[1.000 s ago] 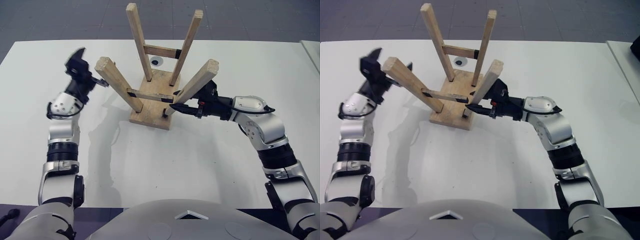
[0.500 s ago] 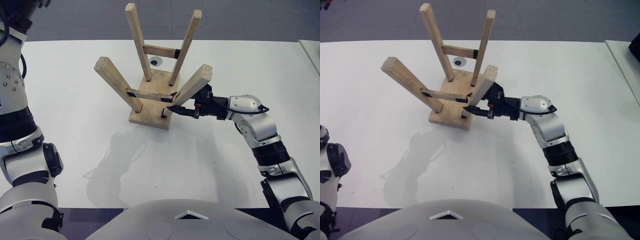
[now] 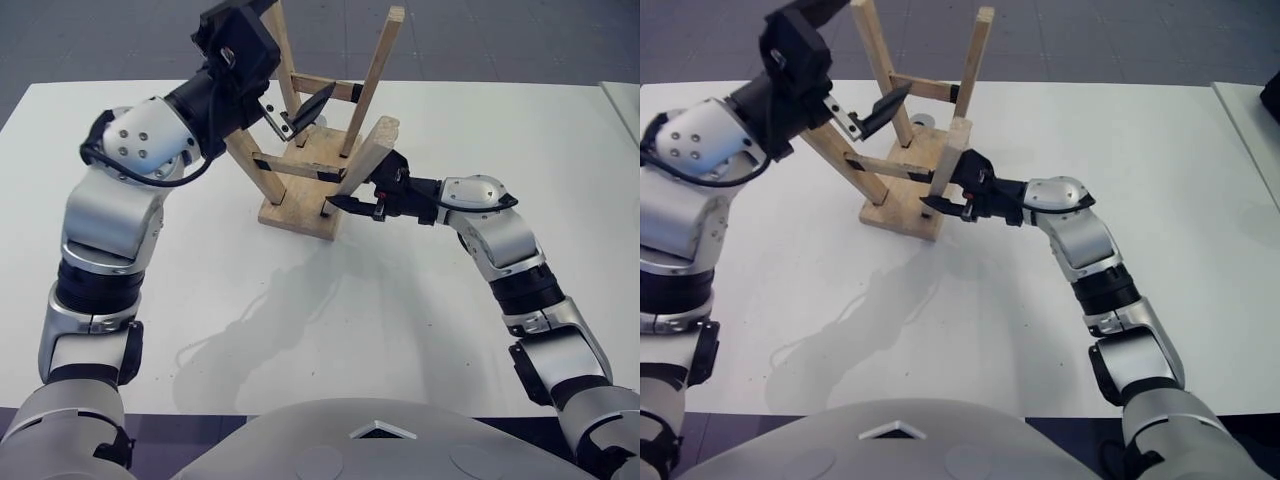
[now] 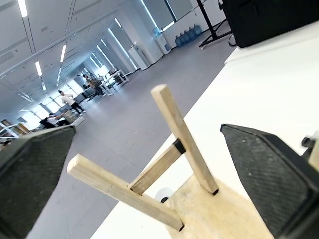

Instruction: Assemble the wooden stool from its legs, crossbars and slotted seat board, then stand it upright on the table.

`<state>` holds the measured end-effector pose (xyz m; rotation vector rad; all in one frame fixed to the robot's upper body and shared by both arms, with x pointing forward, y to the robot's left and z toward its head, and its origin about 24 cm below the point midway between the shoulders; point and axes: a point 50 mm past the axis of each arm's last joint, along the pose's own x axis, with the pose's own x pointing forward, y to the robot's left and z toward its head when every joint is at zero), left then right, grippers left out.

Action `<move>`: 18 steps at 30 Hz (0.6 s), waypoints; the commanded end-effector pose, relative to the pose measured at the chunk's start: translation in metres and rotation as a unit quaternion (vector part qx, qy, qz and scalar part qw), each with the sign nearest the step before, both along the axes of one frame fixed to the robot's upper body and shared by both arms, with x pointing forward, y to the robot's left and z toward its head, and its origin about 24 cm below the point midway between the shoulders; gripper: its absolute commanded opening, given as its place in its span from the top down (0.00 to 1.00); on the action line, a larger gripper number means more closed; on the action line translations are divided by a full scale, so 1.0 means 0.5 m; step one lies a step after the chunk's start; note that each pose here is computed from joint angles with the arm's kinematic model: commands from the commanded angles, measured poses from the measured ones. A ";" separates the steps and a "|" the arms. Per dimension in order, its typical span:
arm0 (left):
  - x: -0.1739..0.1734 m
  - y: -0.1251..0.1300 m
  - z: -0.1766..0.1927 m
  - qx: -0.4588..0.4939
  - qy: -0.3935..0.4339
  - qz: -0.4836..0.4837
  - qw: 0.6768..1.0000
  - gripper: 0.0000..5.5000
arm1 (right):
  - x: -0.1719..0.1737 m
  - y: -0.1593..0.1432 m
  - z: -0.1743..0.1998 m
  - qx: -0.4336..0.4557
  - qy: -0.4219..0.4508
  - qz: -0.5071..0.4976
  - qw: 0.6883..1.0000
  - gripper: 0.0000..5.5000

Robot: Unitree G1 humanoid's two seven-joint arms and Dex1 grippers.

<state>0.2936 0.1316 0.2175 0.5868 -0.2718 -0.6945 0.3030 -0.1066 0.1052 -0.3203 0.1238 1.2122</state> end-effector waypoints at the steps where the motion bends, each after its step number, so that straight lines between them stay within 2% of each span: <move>1: 0.007 -0.003 -0.043 0.032 0.014 0.008 0.999 0.02 | -0.011 -0.048 -0.113 -0.108 0.114 -0.055 0.986 0.63; 10: 0.003 -0.014 -0.099 0.068 0.038 0.005 0.997 0.02 | -0.013 -0.059 -0.150 -0.140 0.156 -0.054 0.976 0.63; 18: 0.002 -0.012 -0.152 0.178 0.061 0.029 0.982 0.02 | -0.019 -0.060 -0.147 -0.166 0.152 -0.046 0.973 0.63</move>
